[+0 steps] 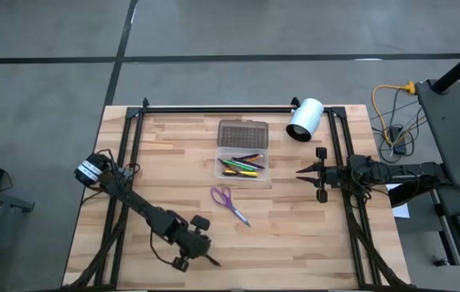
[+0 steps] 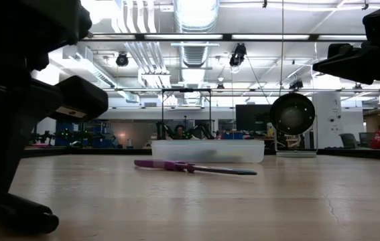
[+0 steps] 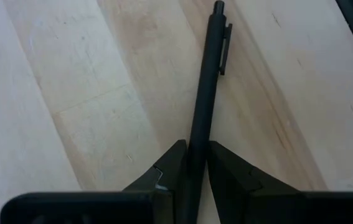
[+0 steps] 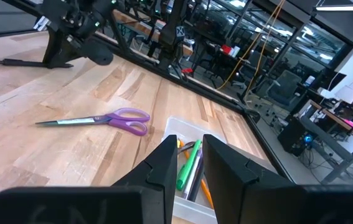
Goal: Pick & place school supplies into a supply box
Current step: Put the black pen into the transparent bin
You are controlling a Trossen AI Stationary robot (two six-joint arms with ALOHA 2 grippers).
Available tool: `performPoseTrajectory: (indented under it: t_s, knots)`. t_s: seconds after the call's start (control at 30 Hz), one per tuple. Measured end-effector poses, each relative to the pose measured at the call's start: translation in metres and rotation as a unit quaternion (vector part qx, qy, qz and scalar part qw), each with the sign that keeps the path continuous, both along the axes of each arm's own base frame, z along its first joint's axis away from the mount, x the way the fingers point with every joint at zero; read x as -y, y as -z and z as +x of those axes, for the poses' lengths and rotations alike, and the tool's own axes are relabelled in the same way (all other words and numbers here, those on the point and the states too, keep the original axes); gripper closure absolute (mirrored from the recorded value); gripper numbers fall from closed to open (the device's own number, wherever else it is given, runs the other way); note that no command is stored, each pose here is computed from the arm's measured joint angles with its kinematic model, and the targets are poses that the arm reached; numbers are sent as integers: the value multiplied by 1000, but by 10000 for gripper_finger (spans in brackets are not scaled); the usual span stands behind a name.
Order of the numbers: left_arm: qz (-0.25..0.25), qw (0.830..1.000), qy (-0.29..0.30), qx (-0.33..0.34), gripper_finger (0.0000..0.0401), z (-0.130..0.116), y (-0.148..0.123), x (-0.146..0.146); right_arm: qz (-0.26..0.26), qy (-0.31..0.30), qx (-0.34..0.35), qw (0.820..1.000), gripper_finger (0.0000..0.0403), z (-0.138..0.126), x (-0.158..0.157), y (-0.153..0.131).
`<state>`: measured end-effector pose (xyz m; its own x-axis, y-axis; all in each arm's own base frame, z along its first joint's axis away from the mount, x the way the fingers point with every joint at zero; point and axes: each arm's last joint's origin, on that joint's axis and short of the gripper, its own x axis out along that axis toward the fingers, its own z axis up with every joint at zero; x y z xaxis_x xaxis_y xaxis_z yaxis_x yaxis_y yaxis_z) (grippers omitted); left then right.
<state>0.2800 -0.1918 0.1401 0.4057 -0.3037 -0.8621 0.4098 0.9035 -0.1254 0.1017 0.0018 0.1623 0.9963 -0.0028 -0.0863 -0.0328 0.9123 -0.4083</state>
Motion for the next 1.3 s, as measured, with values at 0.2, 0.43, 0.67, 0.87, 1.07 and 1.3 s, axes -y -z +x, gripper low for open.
performPoseTrajectory:
  t_s: [0.2,0.43,0.67,0.87,1.07,1.3]
  knots:
    - [-6,1000,-2,-1,352,2,1,-3,0,0,0,1000,335,0,0,0]
    - [3,1000,13,5,383,3,-1,-2,0,0,0,1000,335,0,0,0]
    - [4,1000,23,7,386,3,-1,-2,0,0,0,1000,335,0,0,0]
    - [11,999,42,13,389,3,-1,-2,0,0,0,1000,335,0,0,0]
    - [34,997,61,32,391,6,-4,-1,0,0,0,1000,335,0,0,0]
    - [77,993,51,74,391,14,-12,0,0,0,0,1000,335,0,0,0]
